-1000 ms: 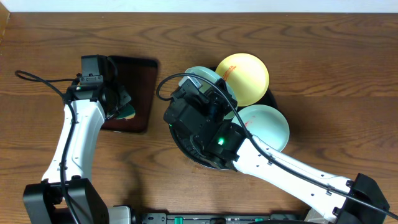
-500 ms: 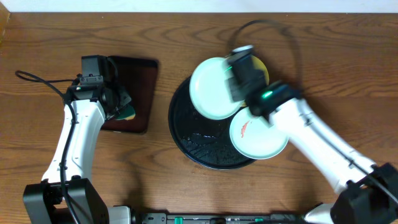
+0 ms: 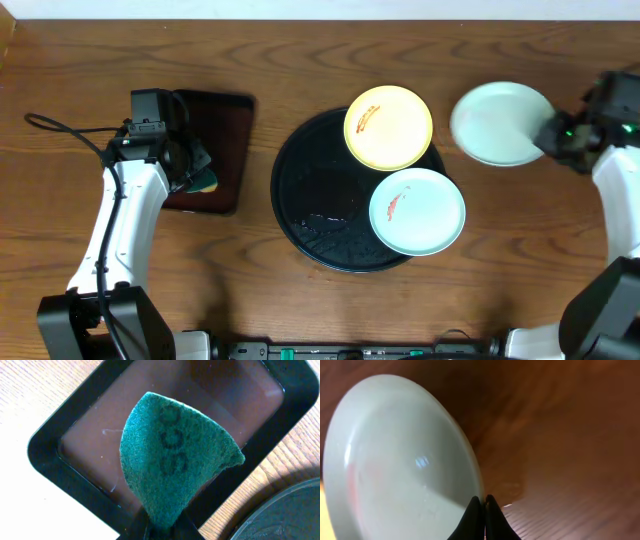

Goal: Clean dirty plates on tray and stack at the side

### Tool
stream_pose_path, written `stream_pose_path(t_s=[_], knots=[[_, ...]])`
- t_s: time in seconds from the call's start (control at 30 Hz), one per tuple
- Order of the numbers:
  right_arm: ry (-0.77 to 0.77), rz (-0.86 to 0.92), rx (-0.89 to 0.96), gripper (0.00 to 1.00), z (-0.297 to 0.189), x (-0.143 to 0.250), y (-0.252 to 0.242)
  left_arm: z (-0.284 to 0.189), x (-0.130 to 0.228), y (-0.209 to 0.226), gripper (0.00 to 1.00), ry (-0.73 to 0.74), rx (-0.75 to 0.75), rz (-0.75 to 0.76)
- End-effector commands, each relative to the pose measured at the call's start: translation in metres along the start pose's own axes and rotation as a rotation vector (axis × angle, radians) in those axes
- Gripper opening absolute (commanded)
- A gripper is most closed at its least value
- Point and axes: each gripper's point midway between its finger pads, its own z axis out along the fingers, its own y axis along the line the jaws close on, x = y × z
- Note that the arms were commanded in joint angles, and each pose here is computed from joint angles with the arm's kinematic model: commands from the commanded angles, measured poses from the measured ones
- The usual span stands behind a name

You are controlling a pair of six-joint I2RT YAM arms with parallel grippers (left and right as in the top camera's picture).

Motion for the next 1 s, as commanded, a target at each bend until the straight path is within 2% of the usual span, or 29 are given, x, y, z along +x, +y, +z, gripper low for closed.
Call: stream_pose_path(t_s=[0.0,0.13,0.17,0.2,0.3,0.33,0.37,0.5,0.57,0.73,0.77,0.83,0.97], knots=[[0.006,0.072,0.0,0.01,0.01,0.011,-0.019,-0.002,-0.002,0.001,0.07,-0.008,0.0,0.012],[-0.016,0.065,-0.006,0.01,0.028,0.02,-0.026,-0.002,-0.002,0.001,0.08,-0.008,0.0,0.012],[-0.02,0.065,-0.013,0.06,0.029,0.02,-0.026,-0.002,-0.002,0.001,0.08,-0.008,0.0,0.012],[-0.019,0.063,-0.028,0.17,0.029,0.02,-0.023,-0.002,-0.002,0.001,0.08,-0.008,0.0,0.012],[-0.001,-0.008,-0.138,0.71,0.025,0.02,-0.001,-0.002,-0.003,0.001,0.08,-0.009,0.001,0.012],[0.005,-0.028,-0.173,0.85,0.023,0.02,0.006,-0.002,-0.003,0.001,0.07,-0.009,0.001,0.012],[0.016,-0.053,-0.23,0.92,0.018,0.021,0.019,-0.002,-0.003,0.001,0.08,-0.009,0.001,0.012],[0.076,-0.131,-0.455,0.92,0.003,0.037,0.076,-0.002,-0.004,0.0,0.08,-0.015,0.005,0.012],[0.091,-0.167,-0.449,0.9,0.004,0.048,0.091,-0.002,-0.004,0.0,0.08,-0.016,0.005,0.012],[0.052,-0.202,-0.294,0.83,0.014,0.078,0.129,-0.002,-0.004,0.0,0.07,-0.015,0.005,0.012],[0.041,-0.205,-0.276,0.75,0.016,0.083,0.136,-0.002,-0.004,0.0,0.07,-0.015,0.004,0.012],[0.005,-0.198,-0.217,0.54,0.025,0.096,0.151,-0.002,-0.004,0.0,0.07,-0.014,0.004,0.012],[0.031,-0.217,-0.198,0.52,0.05,0.127,0.173,-0.002,-0.004,0.0,0.07,-0.014,0.004,0.013]])
